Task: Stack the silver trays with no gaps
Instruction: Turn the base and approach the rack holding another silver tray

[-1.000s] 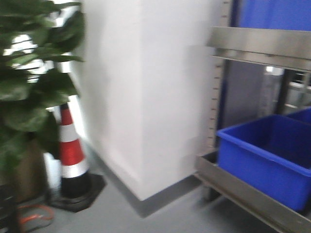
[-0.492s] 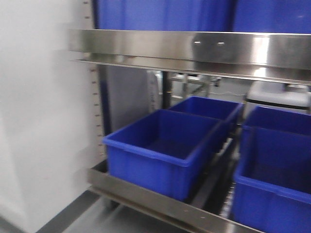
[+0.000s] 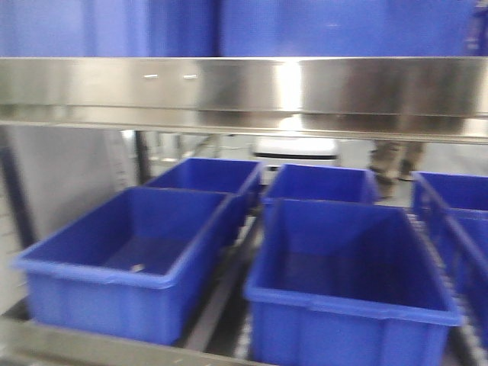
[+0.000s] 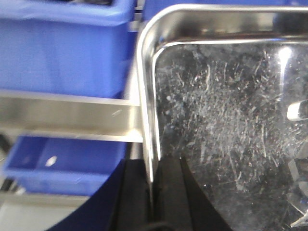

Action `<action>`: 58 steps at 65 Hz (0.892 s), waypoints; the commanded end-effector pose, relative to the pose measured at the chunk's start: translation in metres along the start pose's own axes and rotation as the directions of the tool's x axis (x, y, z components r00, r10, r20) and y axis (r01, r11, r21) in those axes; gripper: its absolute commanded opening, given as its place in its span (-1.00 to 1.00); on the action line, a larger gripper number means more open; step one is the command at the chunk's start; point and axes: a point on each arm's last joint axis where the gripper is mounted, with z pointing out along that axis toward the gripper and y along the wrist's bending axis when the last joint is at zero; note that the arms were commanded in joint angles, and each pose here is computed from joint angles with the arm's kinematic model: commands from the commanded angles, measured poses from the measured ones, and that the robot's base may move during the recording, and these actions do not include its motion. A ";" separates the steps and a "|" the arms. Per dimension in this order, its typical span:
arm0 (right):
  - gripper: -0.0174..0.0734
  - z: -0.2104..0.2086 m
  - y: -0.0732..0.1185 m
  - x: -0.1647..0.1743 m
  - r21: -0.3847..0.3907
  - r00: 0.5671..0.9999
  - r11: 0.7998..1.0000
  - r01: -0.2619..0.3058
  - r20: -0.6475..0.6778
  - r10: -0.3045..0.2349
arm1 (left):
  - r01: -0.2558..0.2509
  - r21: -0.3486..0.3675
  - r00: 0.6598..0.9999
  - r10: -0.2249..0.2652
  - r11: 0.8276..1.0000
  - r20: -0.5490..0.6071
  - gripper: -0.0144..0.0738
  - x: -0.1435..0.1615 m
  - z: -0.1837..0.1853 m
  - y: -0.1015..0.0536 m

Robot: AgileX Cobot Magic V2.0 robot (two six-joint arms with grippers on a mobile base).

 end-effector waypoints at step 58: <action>-0.74 -0.006 -0.003 -0.006 0.005 0.998 1.000 0.023 0.059 -0.023 | -0.024 -0.031 0.999 0.025 0.999 0.033 -0.71 -0.005 -0.006 0.005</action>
